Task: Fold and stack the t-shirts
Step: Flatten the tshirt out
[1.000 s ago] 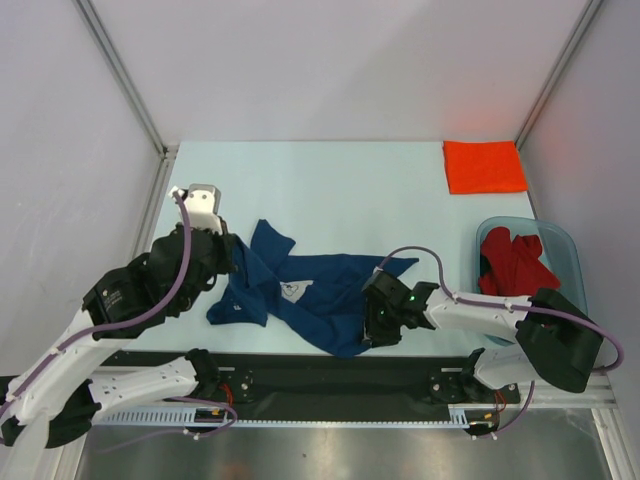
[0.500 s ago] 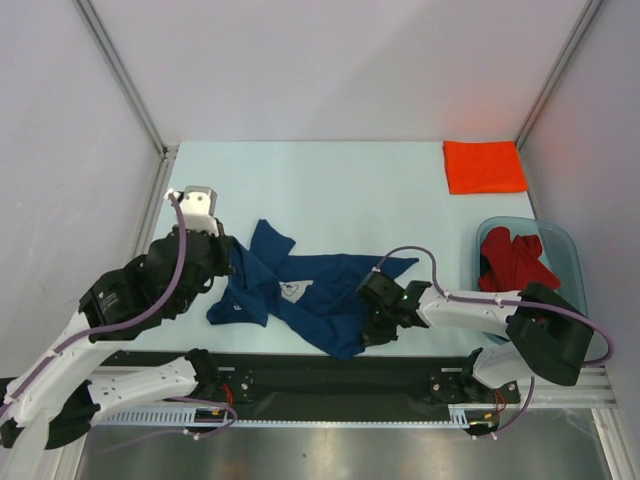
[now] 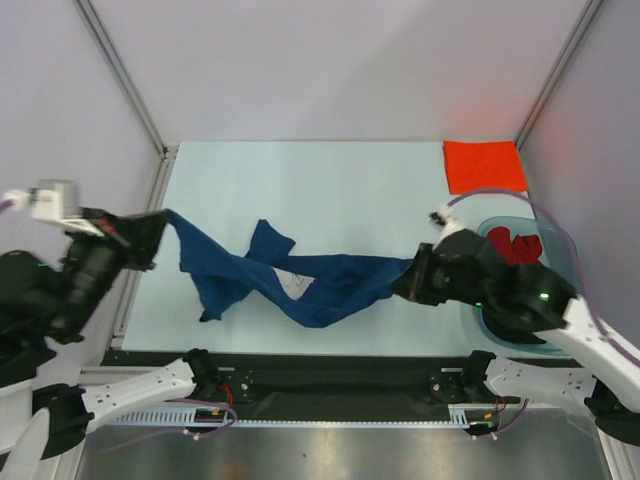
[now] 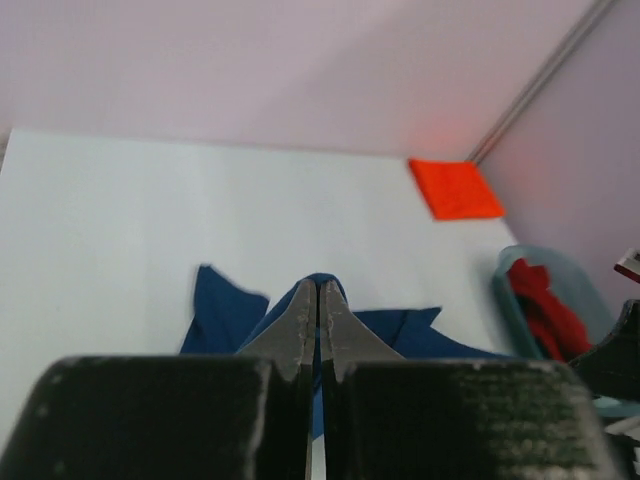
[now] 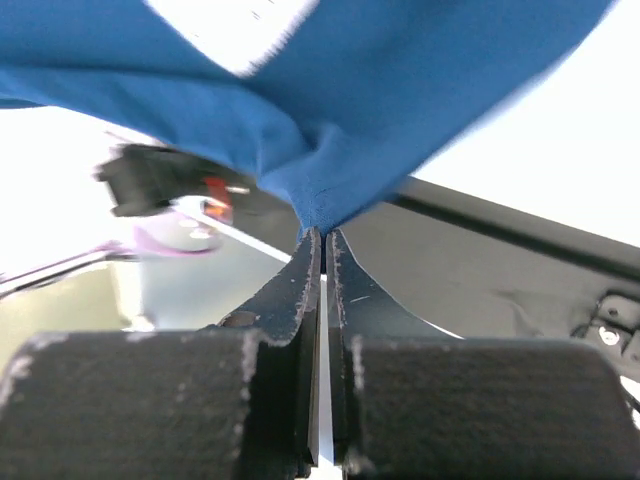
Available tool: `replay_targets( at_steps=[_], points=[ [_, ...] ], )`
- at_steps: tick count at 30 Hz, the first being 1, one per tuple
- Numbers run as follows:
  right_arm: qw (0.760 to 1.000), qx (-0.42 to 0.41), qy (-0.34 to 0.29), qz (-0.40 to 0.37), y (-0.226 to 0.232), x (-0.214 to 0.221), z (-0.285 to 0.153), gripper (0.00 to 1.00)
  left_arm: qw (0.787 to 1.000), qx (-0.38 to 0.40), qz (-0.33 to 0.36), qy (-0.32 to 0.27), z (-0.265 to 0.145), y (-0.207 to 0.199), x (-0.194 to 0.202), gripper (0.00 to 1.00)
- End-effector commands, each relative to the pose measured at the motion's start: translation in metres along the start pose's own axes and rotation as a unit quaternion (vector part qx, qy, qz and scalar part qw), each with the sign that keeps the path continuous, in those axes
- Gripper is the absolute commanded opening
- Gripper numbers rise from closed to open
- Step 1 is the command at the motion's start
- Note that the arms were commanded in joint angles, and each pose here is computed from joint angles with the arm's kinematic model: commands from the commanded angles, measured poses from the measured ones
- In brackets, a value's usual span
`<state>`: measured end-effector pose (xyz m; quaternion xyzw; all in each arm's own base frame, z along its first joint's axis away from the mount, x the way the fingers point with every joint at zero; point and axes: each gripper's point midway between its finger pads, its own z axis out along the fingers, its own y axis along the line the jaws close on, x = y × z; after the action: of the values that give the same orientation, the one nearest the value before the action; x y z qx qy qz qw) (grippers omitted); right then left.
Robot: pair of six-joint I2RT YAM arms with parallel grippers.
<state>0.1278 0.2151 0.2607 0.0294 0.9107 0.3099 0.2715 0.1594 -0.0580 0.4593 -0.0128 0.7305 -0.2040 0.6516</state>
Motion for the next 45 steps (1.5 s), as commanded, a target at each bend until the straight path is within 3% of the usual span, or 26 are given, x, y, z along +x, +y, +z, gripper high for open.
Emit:
replay_targets(
  at_steps=[1,3,4,6,10,15,20,23,26,28,29,30,32,33,34,37,41,45],
  points=[
    [0.998,-0.009,-0.049,-0.029,0.004,-0.027,-0.049,0.00,0.991,0.091,0.011,-0.097,-0.024,-0.027,-0.080,0.00],
    [0.995,-0.055,-0.078,-0.036,0.027,-0.046,-0.084,0.00,0.983,0.139,0.052,-0.107,-0.028,-0.049,-0.098,0.00],
    [0.993,-0.071,-0.087,-0.038,0.035,-0.052,-0.095,0.00,0.975,0.160,0.042,-0.149,-0.052,-0.048,-0.133,0.00],
    [0.985,-0.120,-0.114,-0.046,0.055,-0.067,-0.130,0.00,0.966,0.191,0.064,-0.164,-0.065,-0.056,-0.150,0.00],
    [0.974,-0.174,-0.128,-0.063,0.079,-0.080,-0.179,0.00,0.935,0.238,0.040,-0.261,-0.121,-0.046,-0.201,0.00],
    [0.959,-0.224,-0.152,-0.085,0.096,-0.091,-0.227,0.00,0.881,0.310,0.015,-0.357,-0.174,-0.051,-0.231,0.00],
    [0.945,-0.245,-0.184,-0.119,0.113,-0.107,-0.241,0.00,0.862,0.330,0.042,-0.382,-0.178,-0.069,-0.239,0.00],
    [0.938,-0.223,-0.223,-0.141,0.119,-0.128,-0.231,0.00,0.880,0.294,0.070,-0.367,-0.143,-0.078,-0.235,0.00],
    [0.930,-0.177,-0.280,-0.162,0.126,-0.161,-0.210,0.00,0.912,0.225,0.106,-0.327,-0.080,-0.086,-0.216,0.00],
    [0.925,-0.117,-0.316,-0.175,0.130,-0.191,-0.181,0.00,0.932,0.171,0.153,-0.281,-0.020,-0.094,-0.183,0.00],
    [0.922,-0.067,-0.324,-0.200,0.120,-0.205,-0.157,0.00,0.935,0.122,0.147,-0.298,-0.005,-0.086,-0.187,0.00],
    [0.921,-0.034,-0.330,-0.205,0.112,-0.218,-0.138,0.00,0.943,0.099,0.186,-0.259,0.038,-0.092,-0.145,0.00],
    [0.920,-0.050,-0.339,-0.190,0.111,-0.245,-0.102,0.00,0.937,0.025,0.205,-0.282,0.068,-0.079,-0.135,0.00],
    [0.933,0.002,-0.320,-0.161,0.061,-0.260,-0.057,0.00,0.940,0.007,0.232,-0.252,0.102,-0.077,-0.098,0.00],
    [0.927,-0.045,-0.339,-0.156,0.070,-0.273,-0.050,0.00,0.946,0.007,0.220,-0.237,0.128,-0.076,-0.080,0.00],
    [0.932,-0.005,-0.331,-0.147,0.033,-0.286,0.004,0.00,0.963,-0.040,0.190,-0.187,0.193,-0.036,-0.037,0.00],
    [0.925,0.048,-0.326,-0.188,0.015,-0.306,0.027,0.00,0.960,-0.106,0.180,-0.185,0.232,0.017,-0.035,0.00],
    [0.890,0.104,-0.390,-0.212,0.006,-0.340,0.017,0.00,0.947,-0.105,0.190,-0.235,0.240,0.014,-0.073,0.00]
  ],
)
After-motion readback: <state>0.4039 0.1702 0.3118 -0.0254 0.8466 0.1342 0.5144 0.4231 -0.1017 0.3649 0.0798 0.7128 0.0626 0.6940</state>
